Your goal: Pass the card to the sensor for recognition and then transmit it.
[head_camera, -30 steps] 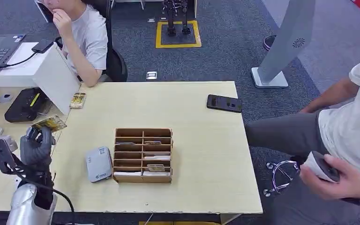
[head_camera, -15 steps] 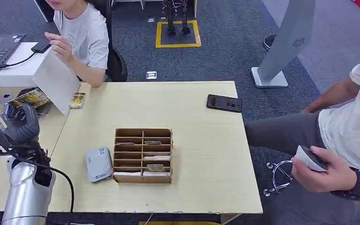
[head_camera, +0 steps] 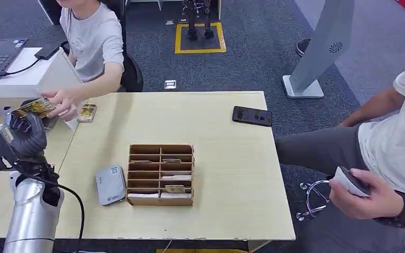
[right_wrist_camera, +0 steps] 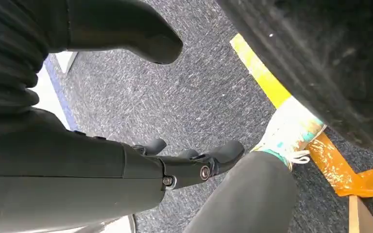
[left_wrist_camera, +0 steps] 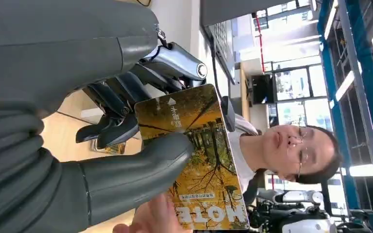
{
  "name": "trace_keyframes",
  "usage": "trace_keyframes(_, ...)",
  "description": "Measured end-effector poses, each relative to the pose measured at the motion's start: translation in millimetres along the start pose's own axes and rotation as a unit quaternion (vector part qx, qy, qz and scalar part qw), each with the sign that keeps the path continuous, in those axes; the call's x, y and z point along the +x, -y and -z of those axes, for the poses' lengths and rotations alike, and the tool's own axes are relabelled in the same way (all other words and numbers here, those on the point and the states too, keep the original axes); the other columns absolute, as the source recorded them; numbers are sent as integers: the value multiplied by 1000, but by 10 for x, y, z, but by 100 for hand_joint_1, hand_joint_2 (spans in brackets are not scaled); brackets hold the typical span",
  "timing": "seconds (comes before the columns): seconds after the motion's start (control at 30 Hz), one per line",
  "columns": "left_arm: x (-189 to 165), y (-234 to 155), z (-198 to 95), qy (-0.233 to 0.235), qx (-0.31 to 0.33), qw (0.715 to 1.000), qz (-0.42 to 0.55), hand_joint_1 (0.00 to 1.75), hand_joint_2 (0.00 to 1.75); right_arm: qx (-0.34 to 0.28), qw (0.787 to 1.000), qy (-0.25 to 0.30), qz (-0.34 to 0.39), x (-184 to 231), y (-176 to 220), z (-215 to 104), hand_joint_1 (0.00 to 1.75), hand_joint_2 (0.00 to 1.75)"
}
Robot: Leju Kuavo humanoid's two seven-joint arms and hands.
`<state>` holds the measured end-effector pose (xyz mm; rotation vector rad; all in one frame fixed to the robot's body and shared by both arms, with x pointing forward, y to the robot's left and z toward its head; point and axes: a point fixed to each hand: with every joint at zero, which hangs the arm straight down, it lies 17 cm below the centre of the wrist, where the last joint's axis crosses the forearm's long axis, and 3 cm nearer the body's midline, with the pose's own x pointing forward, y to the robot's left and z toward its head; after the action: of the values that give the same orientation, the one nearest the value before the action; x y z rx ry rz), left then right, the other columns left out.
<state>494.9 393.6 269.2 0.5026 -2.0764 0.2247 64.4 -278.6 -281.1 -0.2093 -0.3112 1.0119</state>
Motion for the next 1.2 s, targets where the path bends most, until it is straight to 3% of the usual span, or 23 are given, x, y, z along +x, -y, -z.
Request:
trace_keyframes(0.4, 55, 52, -29, 21, 0, 999, 28, 175, 175, 2, 1000, 2, -4, 7, -9, -1, 0, 175)
trace_keyframes(0.43, 56, 58, -31, 21, -1, 999, 27, 0, 175, 2, 1000, 3, -5, 8, -8, -1, 0, 175)
trace_keyframes(0.83, -150, 154, -115, -26, -50, 998, 8, 0, 175, 1, 1000, 1, -2, 3, -9, -2, 0, 175)
trace_keyframes(1.2, -45, 174, -426, 1, -108, 994, 23, 0, 175, 1, 1000, 3, 3, -3, -30, -10, 0, 175)
